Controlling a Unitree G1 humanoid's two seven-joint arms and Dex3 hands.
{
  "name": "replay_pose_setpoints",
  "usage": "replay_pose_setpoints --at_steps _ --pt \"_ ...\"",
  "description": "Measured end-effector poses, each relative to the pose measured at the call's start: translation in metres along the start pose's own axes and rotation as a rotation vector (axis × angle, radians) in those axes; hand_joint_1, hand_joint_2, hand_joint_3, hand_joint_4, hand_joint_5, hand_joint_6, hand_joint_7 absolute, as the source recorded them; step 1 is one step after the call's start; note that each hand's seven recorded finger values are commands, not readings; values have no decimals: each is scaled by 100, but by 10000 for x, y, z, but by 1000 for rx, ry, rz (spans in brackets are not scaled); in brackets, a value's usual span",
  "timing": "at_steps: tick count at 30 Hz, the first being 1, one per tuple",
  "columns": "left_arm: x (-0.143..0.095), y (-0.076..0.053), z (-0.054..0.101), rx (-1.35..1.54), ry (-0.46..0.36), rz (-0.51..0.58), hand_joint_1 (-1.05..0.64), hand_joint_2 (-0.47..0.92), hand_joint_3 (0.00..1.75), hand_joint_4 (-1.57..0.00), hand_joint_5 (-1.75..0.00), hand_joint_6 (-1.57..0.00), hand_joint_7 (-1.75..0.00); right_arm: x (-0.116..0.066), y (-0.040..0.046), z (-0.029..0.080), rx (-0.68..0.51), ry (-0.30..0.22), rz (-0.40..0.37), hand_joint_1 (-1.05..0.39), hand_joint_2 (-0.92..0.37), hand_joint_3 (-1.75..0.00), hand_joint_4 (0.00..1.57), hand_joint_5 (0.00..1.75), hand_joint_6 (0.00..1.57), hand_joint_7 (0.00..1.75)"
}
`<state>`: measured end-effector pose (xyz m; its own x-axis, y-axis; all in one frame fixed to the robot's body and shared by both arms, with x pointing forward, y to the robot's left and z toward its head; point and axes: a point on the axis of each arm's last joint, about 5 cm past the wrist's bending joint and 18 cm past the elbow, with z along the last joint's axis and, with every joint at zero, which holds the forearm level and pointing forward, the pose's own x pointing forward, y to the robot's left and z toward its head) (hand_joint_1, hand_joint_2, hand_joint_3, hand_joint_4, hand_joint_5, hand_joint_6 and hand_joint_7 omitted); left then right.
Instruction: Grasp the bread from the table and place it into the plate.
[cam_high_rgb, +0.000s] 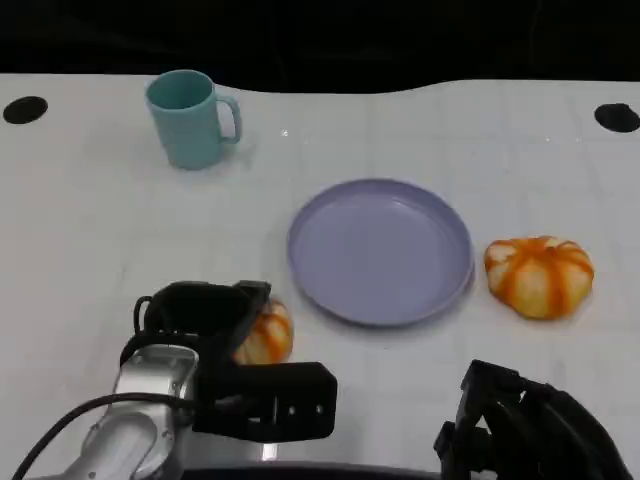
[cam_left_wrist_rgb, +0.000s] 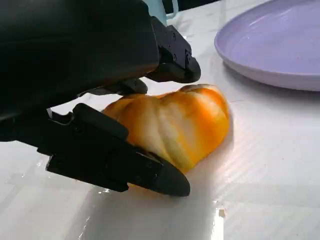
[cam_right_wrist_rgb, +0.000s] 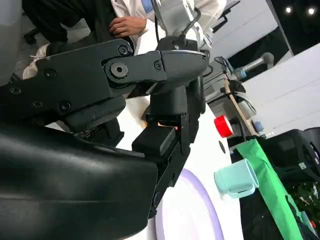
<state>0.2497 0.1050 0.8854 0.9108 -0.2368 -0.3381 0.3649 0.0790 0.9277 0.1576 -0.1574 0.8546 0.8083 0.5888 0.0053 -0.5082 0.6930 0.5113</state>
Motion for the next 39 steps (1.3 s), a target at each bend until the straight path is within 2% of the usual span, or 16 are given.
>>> replay_pose_setpoints --at_steps 1,3,5,7,11,14,16,17,20,22,23,25,30,33,36,39 --pt "12 -1 7 3 -3 0 -49 86 0 -62 -26 -42 -4 -2 1 0 0 0 -1 -71 -92 -24 85 160 77 133" --pt "40 3 16 9 -4 -4 -44 87 0 -62 -85 -64 -4 0 6 3 0 1 1 -71 -92 -24 85 160 77 133" --pt "56 -6 21 19 -6 0 -41 89 1 -64 -125 -80 -5 1 13 12 -4 -3 3 -71 -92 -25 85 161 76 133" --pt "71 -18 19 26 -13 12 -42 91 8 -69 -142 -98 -9 -2 20 15 -6 -5 4 -71 -92 -25 86 161 77 133" --pt "89 -77 -18 53 -45 91 -39 92 14 -68 -168 -110 -13 -13 22 7 -3 -3 1 -70 -92 -25 86 160 77 133" --pt "91 -147 -50 62 -74 166 -36 92 26 -72 -174 -113 -19 -12 23 10 -3 -3 2 -71 -92 -24 86 160 77 134" --pt "92 -192 -74 60 -87 204 -33 92 30 -74 -174 -78 -92 -13 23 11 -4 -4 2 -71 -92 -24 86 160 77 134" --pt "92 -216 -84 57 -92 225 -32 92 31 -74 -175 -71 -103 -14 23 11 -3 -4 2 -71 -92 -23 86 160 77 134" --pt "91 -281 -107 50 -106 279 -29 92 29 -77 -175 -70 -115 -15 22 11 -2 -5 2 -71 -92 -24 86 159 76 133" --pt "89 -331 -127 45 -119 328 -27 92 21 -80 -175 -82 -81 -15 21 13 -2 -5 2 -71 -92 -24 86 159 76 133" --pt "85 -364 -139 44 -126 358 -26 92 21 -80 -175 -79 -93 -15 19 13 -2 -4 1 -71 -92 -24 86 159 76 133" --pt "78 -435 -162 45 -142 421 -26 92 28 -76 -175 -59 -149 -14 17 14 -1 -3 1 -71 -92 -24 85 159 76 132" --pt "62 -533 -203 21 -178 508 -26 92 33 -73 -175 -62 -150 -7 14 22 -3 -5 2 -71 -92 -24 85 160 76 132" --pt "58 -542 -213 8 -196 548 -25 90 39 -74 -175 -58 -161 -4 13 22 -3 -5 2 -71 -92 -24 85 160 76 131" --pt "55 -516 -232 -14 -208 573 -26 85 42 -76 -175 -66 -142 -4 13 20 -3 -5 2 -71 -92 -25 85 161 76 132" --pt "54 -447 -254 -27 -207 603 -24 75 54 -78 -175 -59 -169 -4 14 20 -4 -5 2 -71 -92 -23 85 161 76 133"
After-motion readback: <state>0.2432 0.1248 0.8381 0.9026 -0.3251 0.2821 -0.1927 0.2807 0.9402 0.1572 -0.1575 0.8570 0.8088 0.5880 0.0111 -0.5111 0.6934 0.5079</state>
